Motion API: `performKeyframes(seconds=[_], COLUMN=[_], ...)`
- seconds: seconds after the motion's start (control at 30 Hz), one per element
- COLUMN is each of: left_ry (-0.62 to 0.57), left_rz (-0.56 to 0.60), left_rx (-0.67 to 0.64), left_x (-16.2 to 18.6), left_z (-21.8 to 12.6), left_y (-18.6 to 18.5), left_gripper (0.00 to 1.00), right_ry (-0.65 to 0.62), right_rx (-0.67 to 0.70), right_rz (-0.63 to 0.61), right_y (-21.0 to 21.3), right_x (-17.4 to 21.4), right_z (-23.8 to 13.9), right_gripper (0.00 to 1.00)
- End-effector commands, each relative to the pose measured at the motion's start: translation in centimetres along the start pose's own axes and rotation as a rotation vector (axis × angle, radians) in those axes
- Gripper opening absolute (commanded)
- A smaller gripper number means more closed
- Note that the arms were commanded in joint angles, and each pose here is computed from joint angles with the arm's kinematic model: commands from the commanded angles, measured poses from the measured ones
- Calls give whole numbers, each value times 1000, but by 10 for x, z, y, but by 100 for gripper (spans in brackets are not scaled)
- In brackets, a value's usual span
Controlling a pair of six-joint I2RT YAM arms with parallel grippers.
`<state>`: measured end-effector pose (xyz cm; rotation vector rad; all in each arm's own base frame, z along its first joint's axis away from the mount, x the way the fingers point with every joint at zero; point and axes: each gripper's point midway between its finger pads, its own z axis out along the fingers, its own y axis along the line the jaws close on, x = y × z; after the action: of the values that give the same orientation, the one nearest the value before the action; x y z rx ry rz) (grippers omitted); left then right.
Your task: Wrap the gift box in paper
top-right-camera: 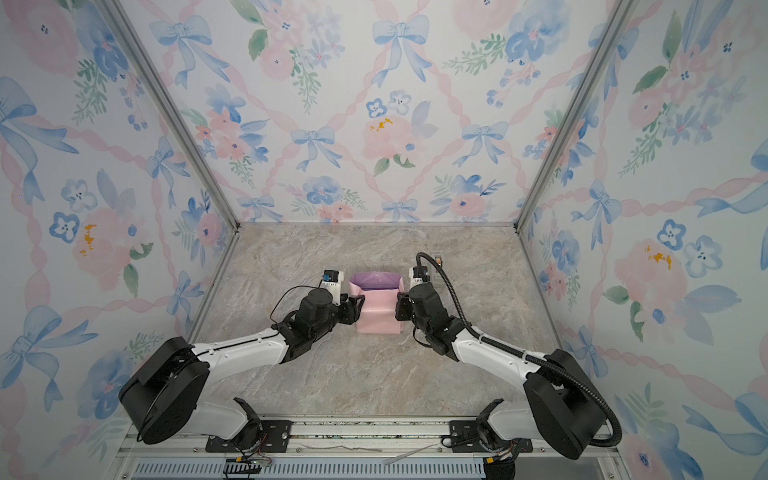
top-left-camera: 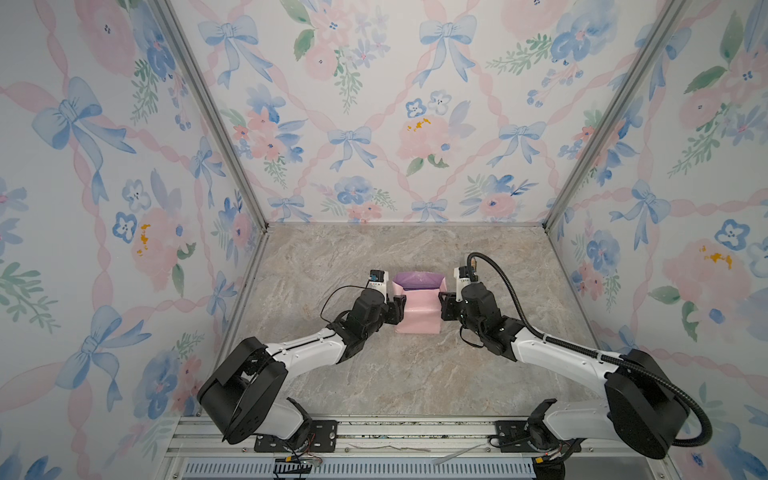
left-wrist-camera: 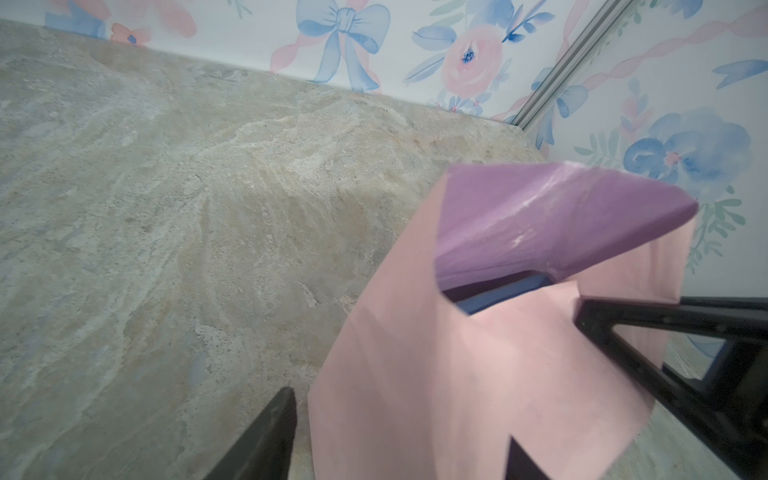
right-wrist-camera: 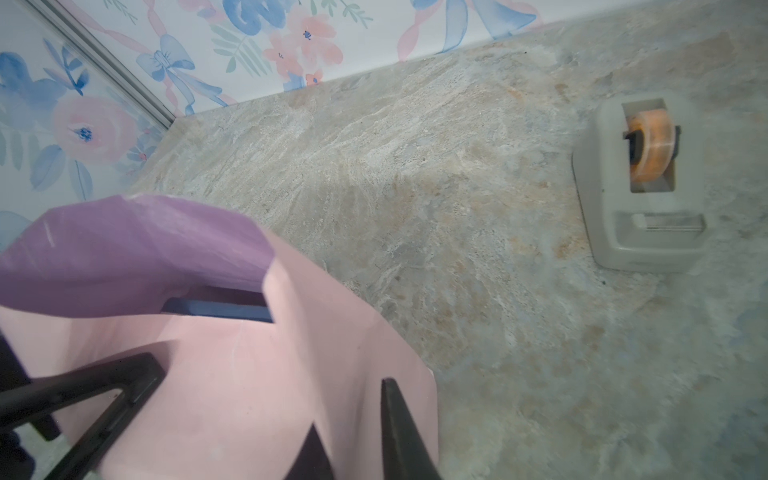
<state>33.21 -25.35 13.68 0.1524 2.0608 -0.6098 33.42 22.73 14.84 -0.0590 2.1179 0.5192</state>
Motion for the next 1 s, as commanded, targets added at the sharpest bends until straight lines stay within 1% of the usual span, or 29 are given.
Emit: performKeyframes(seconds=[0.0, 0.07, 0.17, 0.2, 0.27, 0.33, 0.37, 0.47, 0.6, 0.63, 0.73, 0.77, 0.87, 0.97], left_ry=[203, 202, 199, 198, 201, 204, 204, 206, 199, 195, 179, 174, 147, 114], left_rz=[78, 81, 83, 83, 83, 84, 84, 84, 77, 74, 67, 68, 56, 56], left_rx=[-67, -69, -71, -70, -72, -71, -69, -67, -60, -57, -52, -50, -55, -61], left_x=[58, 58, 56, 56, 57, 58, 58, 58, 55, 54, 47, 45, 37, 26], left_z=[0, 0, 0, 0, 0, 0, 0, 1, 1, 0, 0, 0, -2, -5], left_y=[19, 20, 20, 20, 20, 20, 19, 19, 16, 15, 12, 11, 10, 9], left_gripper=[63, 63, 62, 63, 62, 62, 62, 62, 61, 61, 61, 59, 53, 52], right_ry=[-2, -6, -10, -14, -26, -48, -56, -50, -19, -6, 40, 48, 62, 66], right_rx=[12, 26, 30, 26, 13, -6, -19, -47, -59, -54, 4, 21, 49, 58], right_rz=[-4, -14, -24, -12, -1, 11, 18, 29, 27, 27, 27, 28, 31, 26], right_y=[5, 3, 5, 5, 7, 10, 13, 19, 24, 23, 11, 7, -3, -5], right_x=[-3, -3, -3, -4, -7, -13, -15, -15, -9, -6, 9, 14, 25, 28], right_z=[3, 2, -2, -3, -7, -11, -12, -10, 0, 3, 10, 10, 10, 8], right_gripper=[7, 0, 0, 4, 23, 35, 38, 41, 41, 40, 26, 23, 19, 18])
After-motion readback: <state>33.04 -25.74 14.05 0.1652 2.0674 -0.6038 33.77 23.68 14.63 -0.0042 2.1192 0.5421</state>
